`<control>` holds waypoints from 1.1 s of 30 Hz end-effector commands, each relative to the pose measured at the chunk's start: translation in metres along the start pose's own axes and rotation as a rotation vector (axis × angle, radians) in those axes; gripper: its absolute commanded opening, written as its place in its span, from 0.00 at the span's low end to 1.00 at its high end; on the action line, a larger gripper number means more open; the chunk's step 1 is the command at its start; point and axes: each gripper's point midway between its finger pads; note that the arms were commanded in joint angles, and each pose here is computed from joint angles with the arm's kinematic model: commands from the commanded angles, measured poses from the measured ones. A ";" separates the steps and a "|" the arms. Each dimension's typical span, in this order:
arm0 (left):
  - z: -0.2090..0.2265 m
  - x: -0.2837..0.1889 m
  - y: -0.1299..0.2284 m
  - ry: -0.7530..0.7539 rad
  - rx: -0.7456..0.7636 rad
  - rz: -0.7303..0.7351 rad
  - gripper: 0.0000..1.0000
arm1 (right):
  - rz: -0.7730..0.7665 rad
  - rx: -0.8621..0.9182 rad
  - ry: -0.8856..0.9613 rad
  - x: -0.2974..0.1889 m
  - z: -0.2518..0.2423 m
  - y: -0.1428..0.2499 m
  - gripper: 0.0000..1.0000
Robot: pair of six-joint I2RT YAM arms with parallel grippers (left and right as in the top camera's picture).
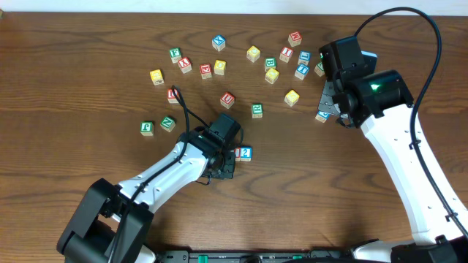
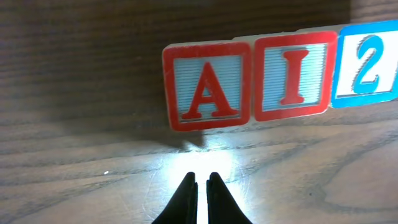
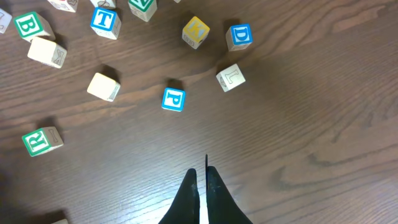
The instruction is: Spell out AI2
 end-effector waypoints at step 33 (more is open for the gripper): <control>0.030 -0.008 -0.029 -0.174 -0.042 -0.175 0.08 | -0.010 -0.004 0.007 0.000 -0.002 -0.005 0.01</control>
Point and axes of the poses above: each gripper's point midway between its finger pads, its own x axis out along the fingers, its own z axis along the line the jaws close on, y = z × x, and after that the axes turned 7 degrees about -x, right-handed
